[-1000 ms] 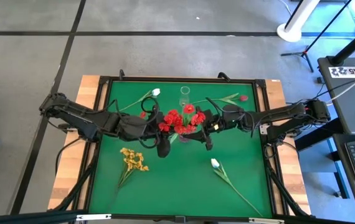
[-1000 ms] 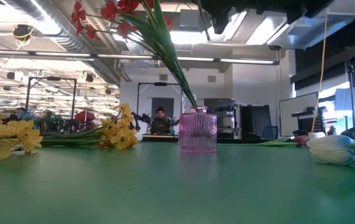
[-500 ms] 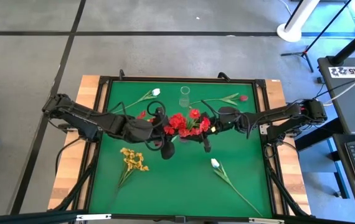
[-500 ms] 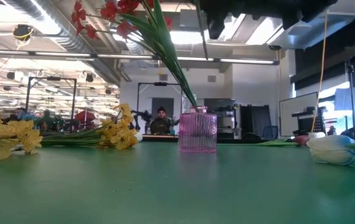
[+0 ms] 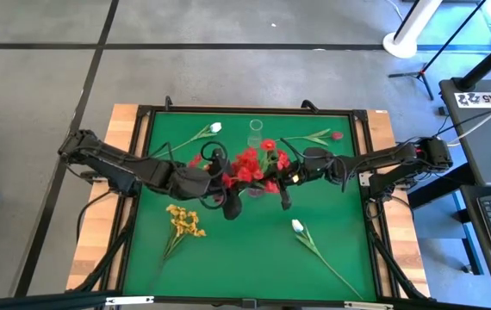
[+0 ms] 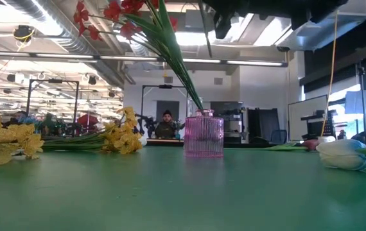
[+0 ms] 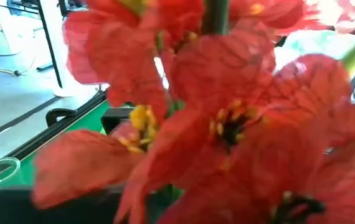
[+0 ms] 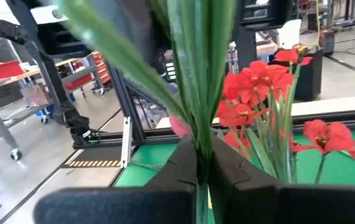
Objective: Sort flowers into vase by color
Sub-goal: Put the red flowers into the pink vase
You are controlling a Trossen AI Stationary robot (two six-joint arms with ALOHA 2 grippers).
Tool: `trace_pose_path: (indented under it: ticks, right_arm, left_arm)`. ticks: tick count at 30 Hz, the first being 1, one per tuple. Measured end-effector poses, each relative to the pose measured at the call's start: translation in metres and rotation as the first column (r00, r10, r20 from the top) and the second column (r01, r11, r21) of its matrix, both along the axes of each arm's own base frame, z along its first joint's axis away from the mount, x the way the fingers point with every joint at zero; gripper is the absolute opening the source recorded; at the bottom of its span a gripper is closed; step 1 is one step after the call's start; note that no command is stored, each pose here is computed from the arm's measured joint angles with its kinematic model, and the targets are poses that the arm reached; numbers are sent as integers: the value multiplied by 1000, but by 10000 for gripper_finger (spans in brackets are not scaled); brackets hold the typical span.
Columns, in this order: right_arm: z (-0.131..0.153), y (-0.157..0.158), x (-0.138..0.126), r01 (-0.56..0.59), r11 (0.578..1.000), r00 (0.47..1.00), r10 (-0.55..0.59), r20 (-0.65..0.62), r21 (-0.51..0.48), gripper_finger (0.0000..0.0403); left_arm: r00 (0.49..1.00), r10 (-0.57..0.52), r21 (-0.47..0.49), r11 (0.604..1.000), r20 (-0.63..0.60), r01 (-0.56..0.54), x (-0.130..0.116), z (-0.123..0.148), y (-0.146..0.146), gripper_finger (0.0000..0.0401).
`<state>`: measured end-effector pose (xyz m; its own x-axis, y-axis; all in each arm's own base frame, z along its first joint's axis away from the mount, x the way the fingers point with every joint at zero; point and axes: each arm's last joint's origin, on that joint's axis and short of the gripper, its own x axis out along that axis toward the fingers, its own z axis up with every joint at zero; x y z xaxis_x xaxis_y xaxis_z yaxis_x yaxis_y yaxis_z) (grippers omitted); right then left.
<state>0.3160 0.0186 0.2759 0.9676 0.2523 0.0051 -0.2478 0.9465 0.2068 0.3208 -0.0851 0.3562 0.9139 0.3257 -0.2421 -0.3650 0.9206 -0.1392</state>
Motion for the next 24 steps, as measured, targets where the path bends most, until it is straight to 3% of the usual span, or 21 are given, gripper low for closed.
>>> trace_pose_path:
  ticks: [6, 14, 24]
  right_arm:
    - [15, -2, -9, 59, 998, 997, -57, 58, -29, 11]
    - [34, -5, -27, 136, 986, 988, -127, 93, -94, 11]
    - [-3, -6, -42, 135, 987, 990, -131, 57, -83, 11]
  left_arm:
    - [999, 48, 103, 994, 1, -48, -19, 20, -20, 160]
    - [992, 120, 219, 968, 23, -122, -53, 43, -53, 173]
    - [981, 156, 168, 976, -116, -135, -85, 20, -61, 172]
